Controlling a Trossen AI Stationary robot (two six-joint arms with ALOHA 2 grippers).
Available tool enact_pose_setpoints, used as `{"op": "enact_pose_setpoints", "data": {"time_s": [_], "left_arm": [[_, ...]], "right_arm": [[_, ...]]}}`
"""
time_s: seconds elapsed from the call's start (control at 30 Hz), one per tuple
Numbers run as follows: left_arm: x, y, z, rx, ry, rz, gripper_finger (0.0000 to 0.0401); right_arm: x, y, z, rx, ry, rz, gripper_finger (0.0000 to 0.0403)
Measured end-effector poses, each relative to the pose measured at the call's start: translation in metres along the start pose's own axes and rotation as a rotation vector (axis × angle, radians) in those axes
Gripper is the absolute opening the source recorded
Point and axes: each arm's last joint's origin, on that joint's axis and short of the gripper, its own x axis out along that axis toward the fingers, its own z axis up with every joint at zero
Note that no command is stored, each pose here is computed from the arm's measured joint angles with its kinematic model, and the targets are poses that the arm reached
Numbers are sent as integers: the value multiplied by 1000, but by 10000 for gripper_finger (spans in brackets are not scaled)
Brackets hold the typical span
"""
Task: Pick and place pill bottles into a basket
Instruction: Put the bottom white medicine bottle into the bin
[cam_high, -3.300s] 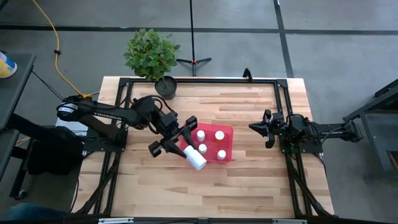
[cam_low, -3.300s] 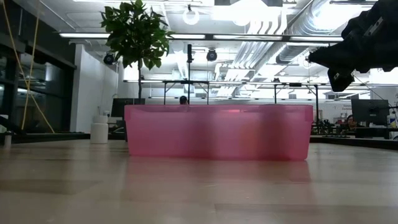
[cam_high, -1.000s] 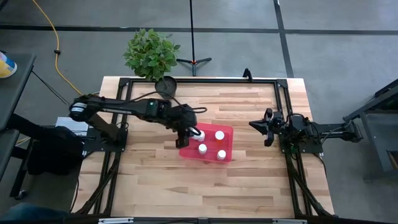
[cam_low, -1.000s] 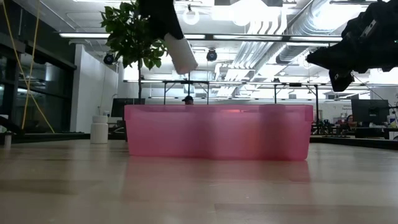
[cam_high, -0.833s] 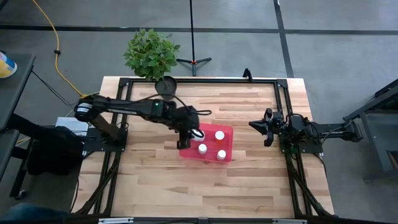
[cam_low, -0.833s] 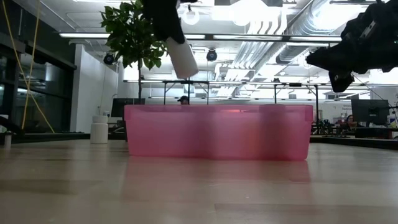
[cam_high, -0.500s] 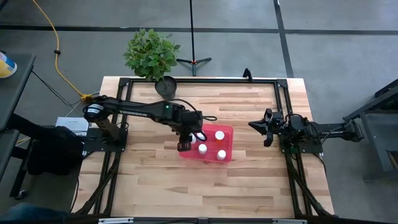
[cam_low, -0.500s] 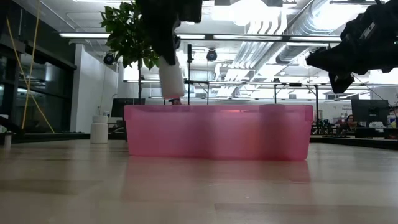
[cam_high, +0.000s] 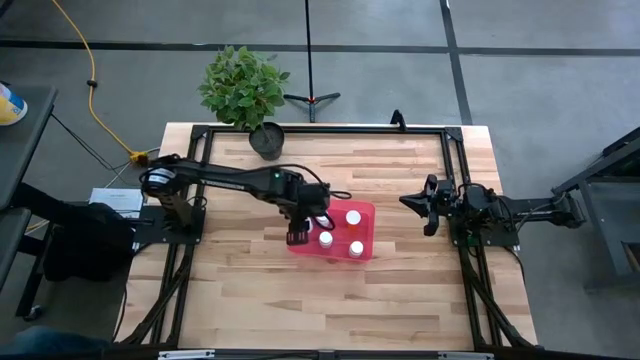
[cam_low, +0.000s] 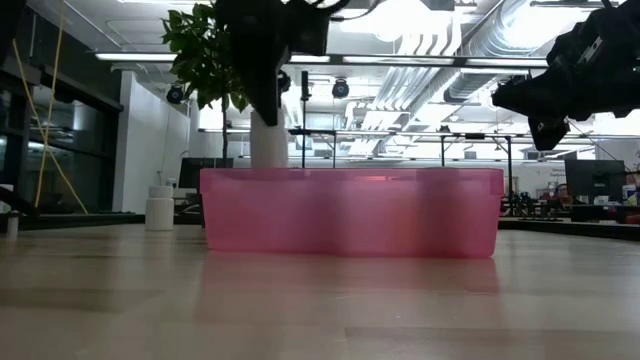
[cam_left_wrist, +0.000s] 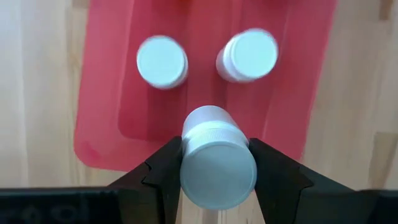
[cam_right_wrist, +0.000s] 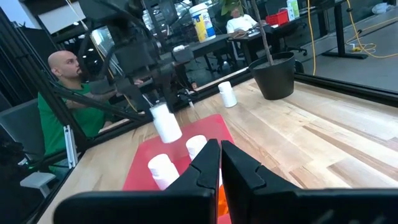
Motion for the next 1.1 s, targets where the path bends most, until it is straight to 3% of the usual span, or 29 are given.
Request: {"op": "enact_pose_setpoints", "data": {"time_s": [0.43,1.1], "left_arm": [[29,0,4,-1,72,5,195],[33,0,6,0,39,-6,195]], "right_arm": [[0,0,0,0,0,0,7],[0,0,0,0,0,0,7]]}}
